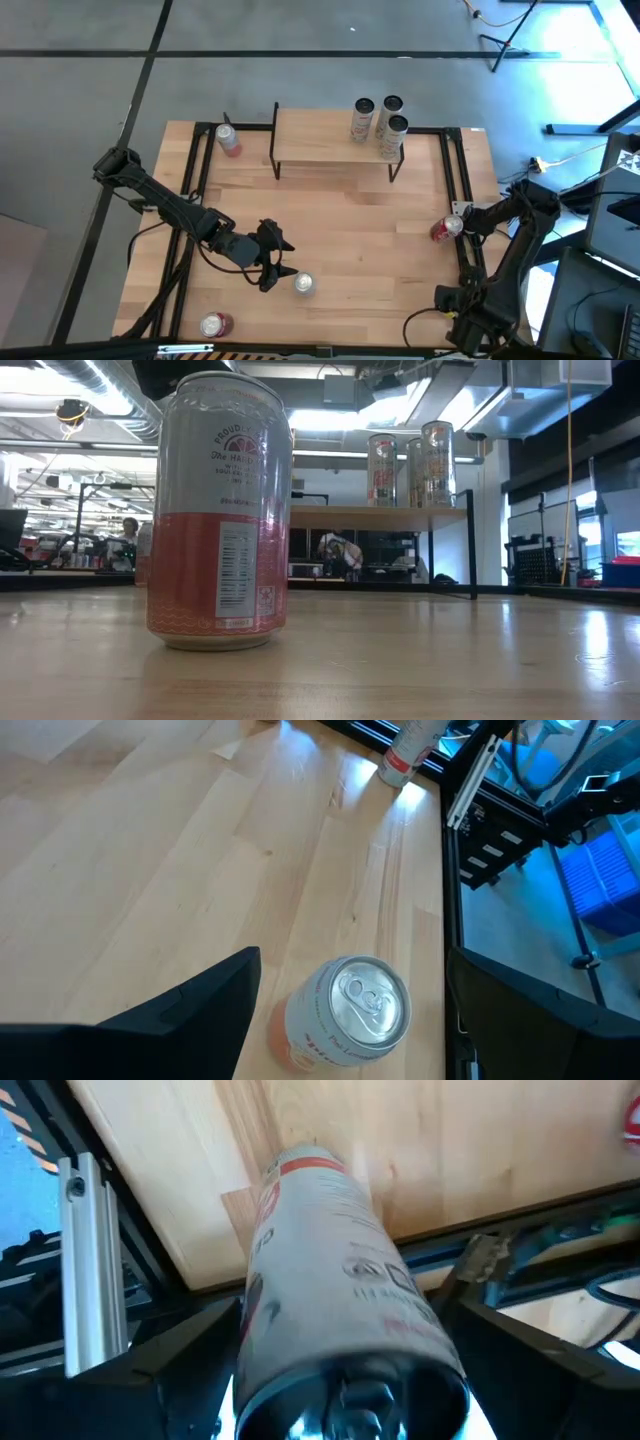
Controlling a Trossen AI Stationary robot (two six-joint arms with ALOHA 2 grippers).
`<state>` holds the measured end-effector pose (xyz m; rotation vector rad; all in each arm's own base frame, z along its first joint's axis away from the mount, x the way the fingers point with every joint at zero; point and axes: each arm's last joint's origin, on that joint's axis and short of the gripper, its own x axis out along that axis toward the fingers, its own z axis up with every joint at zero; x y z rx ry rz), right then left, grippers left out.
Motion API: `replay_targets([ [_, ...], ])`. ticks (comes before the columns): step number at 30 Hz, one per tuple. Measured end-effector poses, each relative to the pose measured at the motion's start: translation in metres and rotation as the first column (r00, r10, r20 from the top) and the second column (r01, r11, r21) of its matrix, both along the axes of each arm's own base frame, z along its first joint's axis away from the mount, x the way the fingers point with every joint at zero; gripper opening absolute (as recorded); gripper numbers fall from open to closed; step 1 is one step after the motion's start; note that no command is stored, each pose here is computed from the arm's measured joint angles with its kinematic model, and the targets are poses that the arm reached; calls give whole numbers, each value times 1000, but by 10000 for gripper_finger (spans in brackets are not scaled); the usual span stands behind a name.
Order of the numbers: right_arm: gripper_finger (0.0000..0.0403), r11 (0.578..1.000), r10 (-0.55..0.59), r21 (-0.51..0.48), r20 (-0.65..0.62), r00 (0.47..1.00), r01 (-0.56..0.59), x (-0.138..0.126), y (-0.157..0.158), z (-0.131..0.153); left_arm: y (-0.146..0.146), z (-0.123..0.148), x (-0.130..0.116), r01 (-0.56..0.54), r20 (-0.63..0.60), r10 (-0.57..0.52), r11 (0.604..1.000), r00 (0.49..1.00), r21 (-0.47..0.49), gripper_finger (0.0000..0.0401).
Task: Place canned beverage on shelf
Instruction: Put the white and pink soda can aligned with other white and pink soda can on the shelf
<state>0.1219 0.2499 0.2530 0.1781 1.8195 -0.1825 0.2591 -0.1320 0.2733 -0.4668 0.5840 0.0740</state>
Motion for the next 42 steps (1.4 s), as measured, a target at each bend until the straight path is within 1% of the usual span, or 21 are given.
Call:
replay_targets([
  [3,341,1000,12,15,6,1000,-12,0,1,-7,0,0,0,0,0,0,1000,1000,0,315],
  [5,326,999,32,15,11,999,-32,0,0,-10,0,0,0,0,0,0,1000,1000,0,315],
  [7,295,999,50,13,10,999,-50,0,-1,-11,0,0,0,0,0,0,1000,1000,0,315],
  [10,233,998,63,15,10,998,-64,-1,-2,-10,0,0,0,0,0,0,1000,1000,0,315],
  [14,232,996,84,32,45,995,-86,6,-1,-3,1,0,0,2,-1,-2,1000,1000,-5,315],
  [17,232,994,83,57,106,991,-90,17,-4,11,4,5,-1,2,8,-2,1000,1000,-28,315],
  [19,232,994,81,64,167,983,-93,27,-7,22,7,11,-4,4,19,-3,999,1000,-37,315],
  [21,232,994,89,44,231,969,-101,39,-13,34,9,21,-7,8,38,-7,999,999,-43,315],
  [24,232,996,79,13,294,952,-87,59,-28,49,16,30,-17,9,13,-9,1000,1000,-26,315],
  [27,232,998,67,-7,349,935,-69,82,-46,56,26,36,-30,1,-29,-1,1000,1000,-5,315],
  [30,232,999,46,-13,352,935,-44,103,-69,57,34,40,-44,-2,-72,4,1000,997,16,315],
  [33,232,1000,23,-20,354,935,-17,123,-94,56,39,40,-55,43,-123,-35,997,992,61,315],
  [36,232,1000,-11,-12,358,934,16,142,-118,53,43,40,-64,84,-171,-69,993,983,81,315],
  [39,232,999,-46,-10,346,937,53,160,-140,45,45,38,-70,124,-218,-98,986,971,109,315],
  [42,232,998,-61,3,293,954,63,176,-156,31,46,31,-72,168,-247,-129,975,961,147,315],
])
